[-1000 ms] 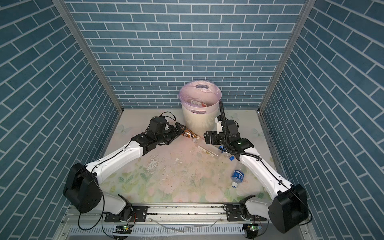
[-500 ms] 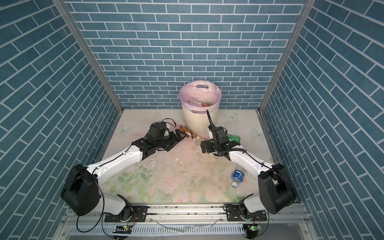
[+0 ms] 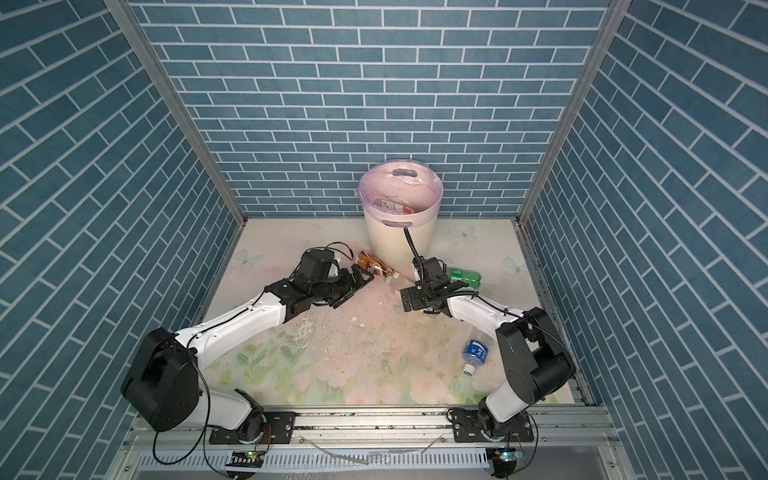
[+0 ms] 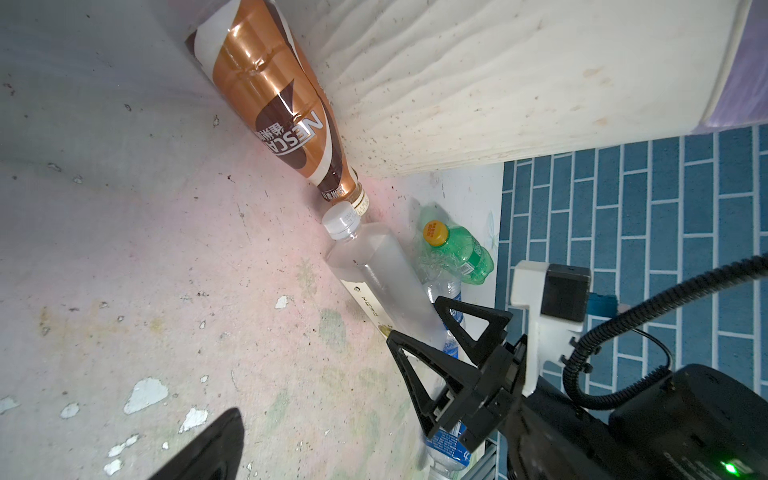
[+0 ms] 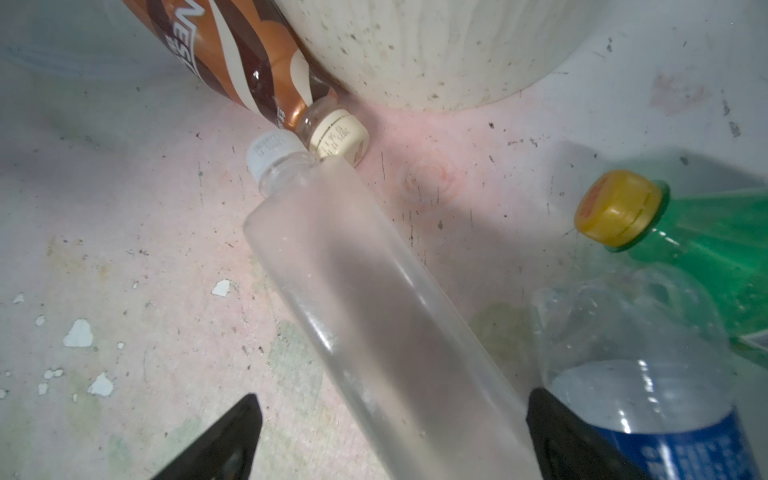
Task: Throw the plastic bottles in the bin
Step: 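Close the right gripper on the frosted white bottle and lift it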
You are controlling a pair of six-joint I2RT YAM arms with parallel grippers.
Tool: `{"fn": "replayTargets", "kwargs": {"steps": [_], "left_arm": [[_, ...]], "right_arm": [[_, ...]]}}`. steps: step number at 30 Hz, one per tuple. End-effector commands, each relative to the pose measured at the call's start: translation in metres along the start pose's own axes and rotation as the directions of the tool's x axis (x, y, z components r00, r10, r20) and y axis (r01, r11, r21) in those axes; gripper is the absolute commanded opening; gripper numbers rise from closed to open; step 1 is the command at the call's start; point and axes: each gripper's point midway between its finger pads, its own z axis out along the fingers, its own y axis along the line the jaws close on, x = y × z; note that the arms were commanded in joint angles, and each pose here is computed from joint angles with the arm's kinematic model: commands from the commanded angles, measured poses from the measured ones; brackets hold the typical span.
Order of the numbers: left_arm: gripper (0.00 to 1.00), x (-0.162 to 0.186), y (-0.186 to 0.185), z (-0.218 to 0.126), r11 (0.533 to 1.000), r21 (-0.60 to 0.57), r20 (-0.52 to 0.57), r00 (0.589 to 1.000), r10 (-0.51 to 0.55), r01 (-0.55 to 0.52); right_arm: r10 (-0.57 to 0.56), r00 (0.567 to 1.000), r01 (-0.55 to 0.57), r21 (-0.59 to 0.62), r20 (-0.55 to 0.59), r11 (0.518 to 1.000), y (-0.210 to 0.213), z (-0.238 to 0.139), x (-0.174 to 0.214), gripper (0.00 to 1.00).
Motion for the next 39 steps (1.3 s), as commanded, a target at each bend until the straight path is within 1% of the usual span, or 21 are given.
{"fn": "replayTargets", "kwargs": {"steps": [1,10,14,18,26,28,35,39], "left_arm": [[0.99,0.0,-0.004,-0.003,1.0,0.018,0.007,1.0,0.007,-0.008],[0.99,0.0,0.0,-0.002,1.0,0.008,0.004,1.0,0.003,-0.003],[0.99,-0.001,0.002,-0.006,1.0,0.003,0.013,1.0,0.002,-0.002],[0.99,-0.003,0.007,-0.011,1.0,-0.002,0.025,1.0,-0.005,0.005],[0.99,-0.004,0.01,-0.013,1.0,-0.006,0.027,1.0,-0.008,0.009],[0.99,-0.004,0.011,-0.013,1.0,-0.006,0.027,1.0,-0.011,0.011],[0.99,-0.004,0.012,-0.014,1.0,-0.009,0.028,1.0,-0.01,0.01],[0.99,-0.004,0.014,-0.013,1.0,-0.013,0.027,1.0,-0.014,0.015]], "right_arm": [[-0.041,0.999,0.041,-0.015,-0.007,0.999,0.008,0.004,-0.002,0.99],[-0.081,0.996,0.079,-0.051,-0.033,0.996,0.03,0.006,0.006,0.99],[-0.089,0.995,0.086,-0.069,-0.037,0.994,0.04,0.006,0.009,0.93],[-0.118,0.991,0.114,-0.067,-0.068,0.991,0.048,0.011,0.015,0.84],[-0.121,0.988,0.123,0.006,-0.098,0.992,0.04,0.021,0.012,0.85],[-0.116,0.987,0.118,0.013,-0.108,0.993,0.04,0.025,0.012,0.84],[-0.14,0.984,0.142,0.012,-0.114,0.99,0.045,0.024,0.011,0.62],[-0.144,0.985,0.144,-0.003,-0.1,0.99,0.048,0.015,0.009,0.55]]}}
